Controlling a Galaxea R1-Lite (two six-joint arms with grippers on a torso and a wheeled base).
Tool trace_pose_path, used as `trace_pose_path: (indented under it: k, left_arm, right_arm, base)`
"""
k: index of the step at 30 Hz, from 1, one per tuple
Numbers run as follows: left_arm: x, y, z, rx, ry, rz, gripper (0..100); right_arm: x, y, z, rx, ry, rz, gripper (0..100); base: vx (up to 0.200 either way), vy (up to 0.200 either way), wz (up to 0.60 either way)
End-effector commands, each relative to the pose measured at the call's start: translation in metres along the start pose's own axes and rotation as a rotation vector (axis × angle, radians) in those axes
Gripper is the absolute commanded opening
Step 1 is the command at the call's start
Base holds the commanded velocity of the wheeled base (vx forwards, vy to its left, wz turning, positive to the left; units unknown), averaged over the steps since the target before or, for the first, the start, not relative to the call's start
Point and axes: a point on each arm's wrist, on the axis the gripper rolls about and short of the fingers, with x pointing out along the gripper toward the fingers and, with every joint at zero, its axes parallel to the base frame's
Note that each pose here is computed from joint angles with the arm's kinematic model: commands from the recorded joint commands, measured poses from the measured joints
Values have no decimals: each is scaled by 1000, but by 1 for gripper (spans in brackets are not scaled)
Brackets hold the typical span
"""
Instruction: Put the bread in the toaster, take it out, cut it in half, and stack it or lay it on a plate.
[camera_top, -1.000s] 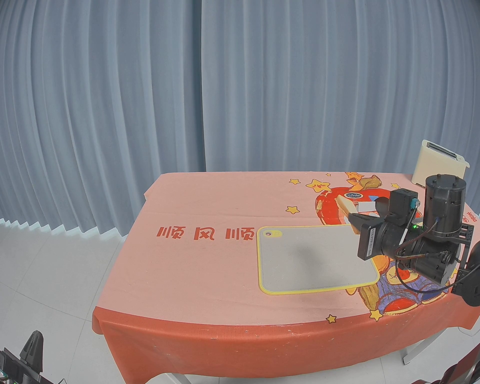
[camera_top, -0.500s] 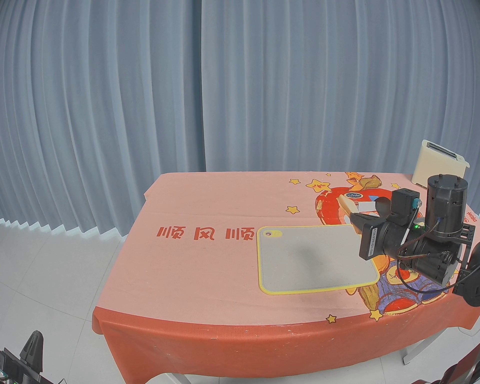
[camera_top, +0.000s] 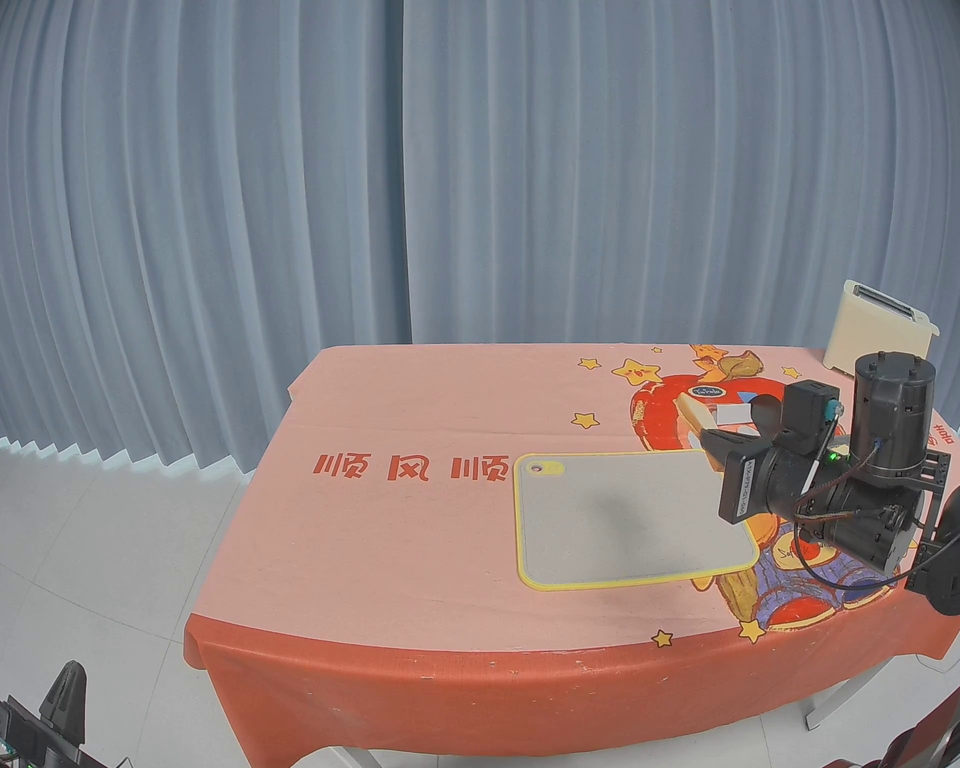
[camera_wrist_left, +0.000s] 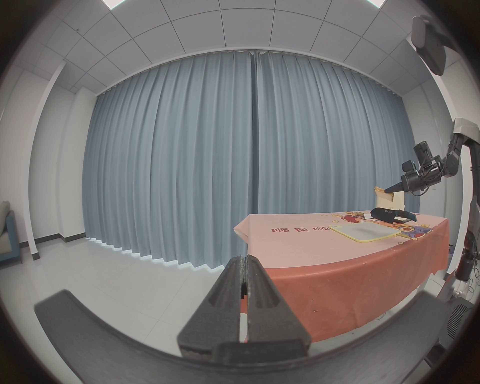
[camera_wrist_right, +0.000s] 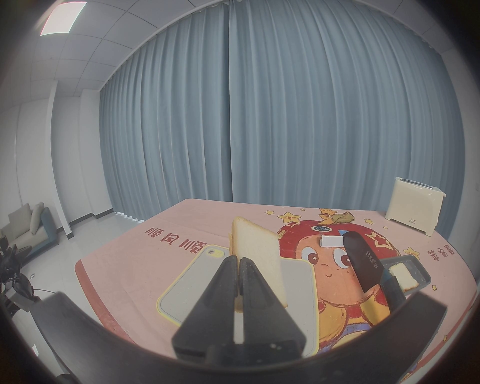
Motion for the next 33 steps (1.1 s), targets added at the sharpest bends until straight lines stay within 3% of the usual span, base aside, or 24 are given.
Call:
trace_pose_path:
  k: [1,33]
  left_arm:
    - [1,0,-4,-1,12,1,0]
    - [1,0,-3,-4,10,1,0]
  right_arm:
    - [0,0,1,0,-3,1,0]
    - [3,-6,-4,-4,19,-24,0]
  base:
    - [0,-200,0]
    - [0,-200,0]
